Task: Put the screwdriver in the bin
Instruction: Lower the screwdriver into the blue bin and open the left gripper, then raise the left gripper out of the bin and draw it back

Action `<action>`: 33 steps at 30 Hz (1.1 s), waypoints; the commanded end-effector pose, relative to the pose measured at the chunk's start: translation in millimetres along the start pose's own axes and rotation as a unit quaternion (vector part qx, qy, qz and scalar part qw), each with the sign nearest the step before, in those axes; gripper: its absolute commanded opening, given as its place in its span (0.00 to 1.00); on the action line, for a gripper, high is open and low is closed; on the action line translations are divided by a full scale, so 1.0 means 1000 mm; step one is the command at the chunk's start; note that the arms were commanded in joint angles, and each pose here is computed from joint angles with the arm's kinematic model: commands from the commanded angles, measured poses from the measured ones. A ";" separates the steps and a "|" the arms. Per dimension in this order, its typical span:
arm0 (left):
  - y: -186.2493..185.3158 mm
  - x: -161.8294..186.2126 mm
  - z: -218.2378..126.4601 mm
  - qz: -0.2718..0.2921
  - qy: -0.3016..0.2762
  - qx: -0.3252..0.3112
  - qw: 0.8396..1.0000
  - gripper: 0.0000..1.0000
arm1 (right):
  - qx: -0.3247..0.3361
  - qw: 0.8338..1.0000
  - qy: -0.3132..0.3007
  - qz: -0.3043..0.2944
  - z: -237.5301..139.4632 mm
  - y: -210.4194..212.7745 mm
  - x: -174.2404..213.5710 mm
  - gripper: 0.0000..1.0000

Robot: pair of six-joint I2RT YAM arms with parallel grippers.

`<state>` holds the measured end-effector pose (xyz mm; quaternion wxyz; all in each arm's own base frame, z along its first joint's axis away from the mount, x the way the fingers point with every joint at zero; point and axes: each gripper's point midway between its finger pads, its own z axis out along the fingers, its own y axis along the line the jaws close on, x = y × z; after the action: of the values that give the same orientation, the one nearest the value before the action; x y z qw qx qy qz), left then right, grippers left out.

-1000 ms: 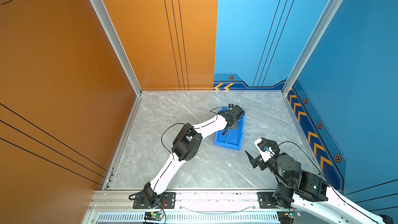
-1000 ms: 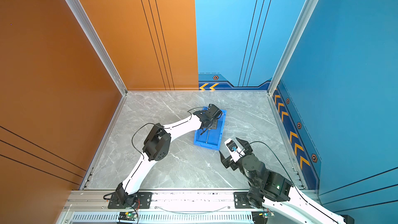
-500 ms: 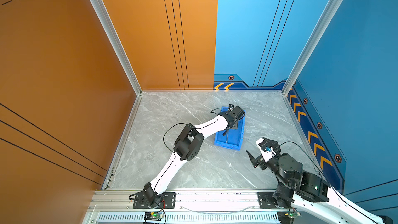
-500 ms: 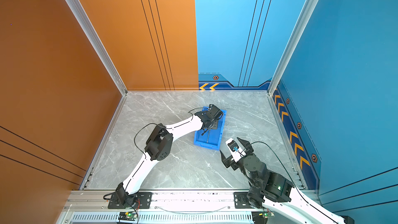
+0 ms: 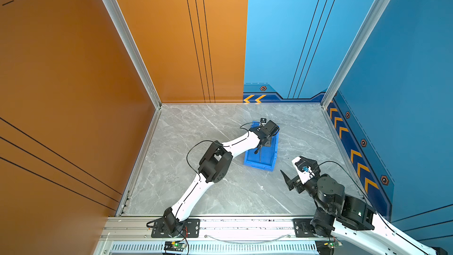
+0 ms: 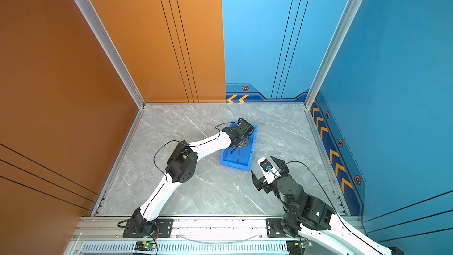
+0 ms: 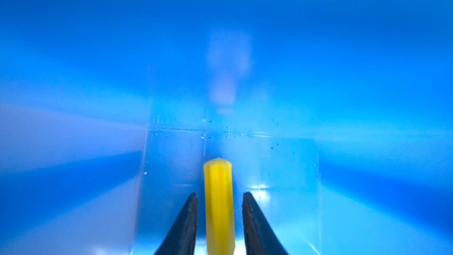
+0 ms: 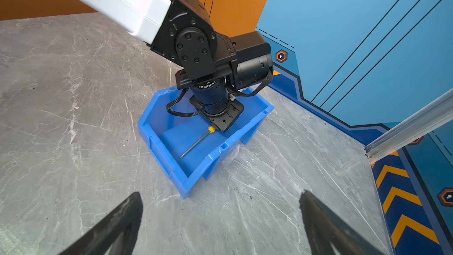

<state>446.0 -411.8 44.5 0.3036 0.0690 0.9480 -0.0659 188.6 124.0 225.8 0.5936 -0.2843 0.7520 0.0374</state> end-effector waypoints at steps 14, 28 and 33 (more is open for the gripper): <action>0.003 -0.027 -0.056 -0.006 -0.021 0.008 1.000 0.44 | 0.003 0.999 -0.025 0.024 -0.004 -0.004 -0.010 1.00; 0.005 -0.037 -0.131 -0.011 -0.031 0.038 0.999 0.53 | 0.033 0.998 -0.031 0.038 -0.008 -0.016 -0.008 1.00; 0.015 -0.049 -0.171 -0.002 -0.055 0.039 0.998 0.57 | 0.043 0.998 -0.032 0.040 -0.010 -0.020 -0.008 1.00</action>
<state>405.1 -386.0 182.4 0.3417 0.0677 0.9308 -0.1108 187.8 113.0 240.3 0.6196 -0.2499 0.7427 0.0446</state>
